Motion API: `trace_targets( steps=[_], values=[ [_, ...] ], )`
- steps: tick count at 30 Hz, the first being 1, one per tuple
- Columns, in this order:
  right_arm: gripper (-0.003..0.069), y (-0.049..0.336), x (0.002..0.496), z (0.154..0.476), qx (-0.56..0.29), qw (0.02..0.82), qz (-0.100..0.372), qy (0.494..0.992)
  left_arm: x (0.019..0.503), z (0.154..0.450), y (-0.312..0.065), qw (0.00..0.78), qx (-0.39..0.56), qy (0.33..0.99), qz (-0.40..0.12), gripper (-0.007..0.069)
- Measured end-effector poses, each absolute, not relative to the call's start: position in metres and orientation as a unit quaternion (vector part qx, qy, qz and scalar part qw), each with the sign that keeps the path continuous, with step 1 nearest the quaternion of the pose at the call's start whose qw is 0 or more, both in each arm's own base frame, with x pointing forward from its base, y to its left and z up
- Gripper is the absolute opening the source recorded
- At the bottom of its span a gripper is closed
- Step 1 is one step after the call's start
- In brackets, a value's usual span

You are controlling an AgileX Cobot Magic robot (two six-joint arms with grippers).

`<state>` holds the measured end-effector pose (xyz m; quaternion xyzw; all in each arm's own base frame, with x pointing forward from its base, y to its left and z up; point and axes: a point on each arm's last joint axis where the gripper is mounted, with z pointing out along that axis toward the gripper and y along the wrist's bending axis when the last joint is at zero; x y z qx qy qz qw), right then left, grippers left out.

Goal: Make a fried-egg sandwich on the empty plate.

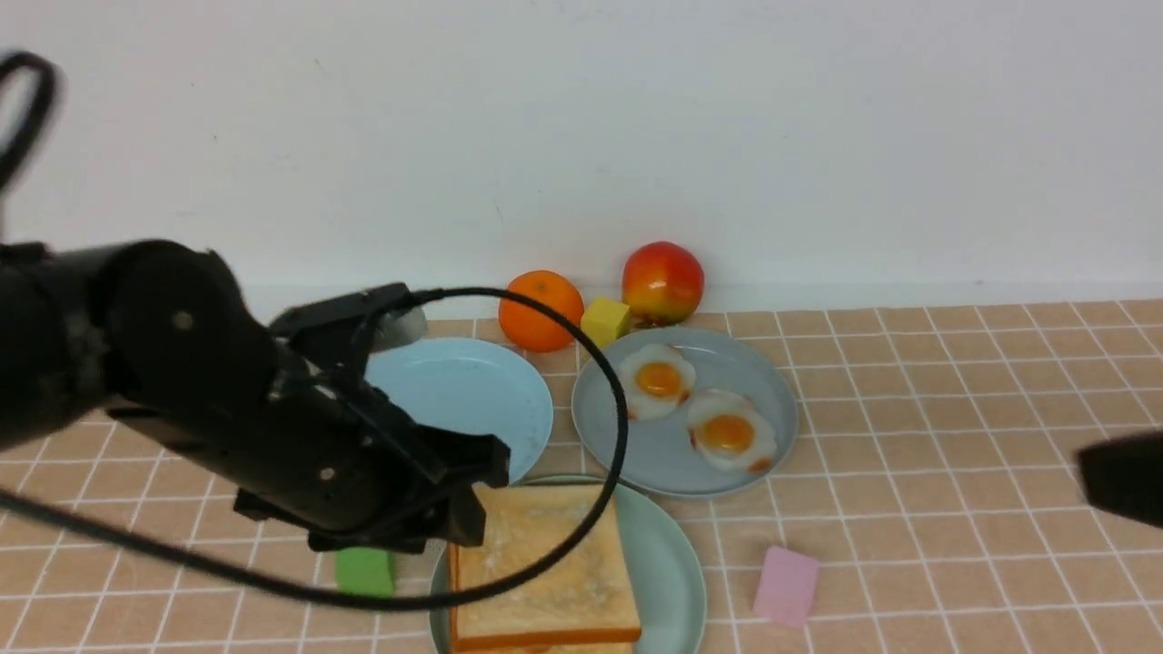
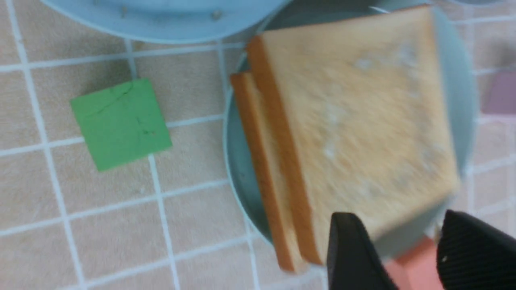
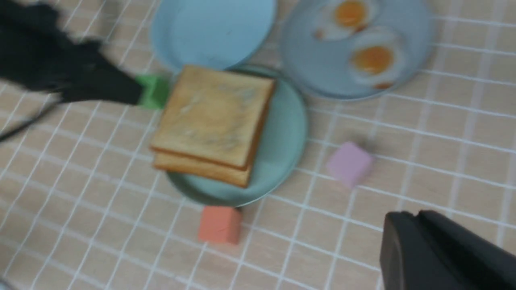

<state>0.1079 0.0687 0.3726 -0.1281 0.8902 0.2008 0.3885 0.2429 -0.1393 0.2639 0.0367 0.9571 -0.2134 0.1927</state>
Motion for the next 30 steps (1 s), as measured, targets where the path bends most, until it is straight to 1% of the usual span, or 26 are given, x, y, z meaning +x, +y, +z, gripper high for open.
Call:
trace_targets(
  steps=[4,5,7,8,10,11,15,17,21,27,30],
  values=[
    [0.0063,0.046,0.074,0.359,-0.127,0.443,0.198,0.865,0.210,0.305,-0.126,0.228,0.059,0.943,-0.235,0.0206],
    [0.0063,0.045,0.073,0.359,-0.127,0.451,0.199,0.861,0.208,0.307,-0.125,0.230,0.060,0.942,-0.236,0.0206],
    [0.0066,0.032,0.054,0.344,-0.127,0.484,0.195,0.844,0.181,0.325,-0.113,0.254,0.069,0.932,-0.250,0.0141],
    [0.0067,0.032,0.055,0.342,-0.125,0.485,0.193,0.844,0.179,0.326,-0.112,0.255,0.070,0.931,-0.251,0.0137],
    [0.0071,0.020,0.036,0.325,-0.122,0.514,0.193,0.827,0.140,0.328,-0.095,0.268,0.078,0.923,-0.264,0.0072],
    [0.0071,0.018,0.033,0.322,-0.121,0.519,0.192,0.824,0.135,0.327,-0.093,0.268,0.079,0.923,-0.266,0.0060],
    [0.0075,0.010,0.017,0.308,-0.118,0.546,0.202,0.805,0.093,0.314,-0.077,0.277,0.073,0.912,-0.294,-0.0006],
    [0.0078,0.005,0.010,0.305,-0.117,0.559,0.207,0.795,0.069,0.305,-0.068,0.288,0.063,0.900,-0.323,-0.0013],
    [0.0083,0.001,0.002,0.304,-0.115,0.570,0.211,0.786,0.047,0.302,-0.058,0.331,0.062,0.875,-0.348,-0.0013],
    [0.0085,0.000,0.001,0.303,-0.115,0.571,0.208,0.786,0.037,0.315,-0.049,0.428,0.050,0.819,-0.379,-0.0013],
    [0.0087,0.000,0.001,0.303,-0.115,0.571,0.208,0.786,0.038,0.317,-0.049,0.440,0.047,0.812,-0.382,-0.0013]
  ],
)
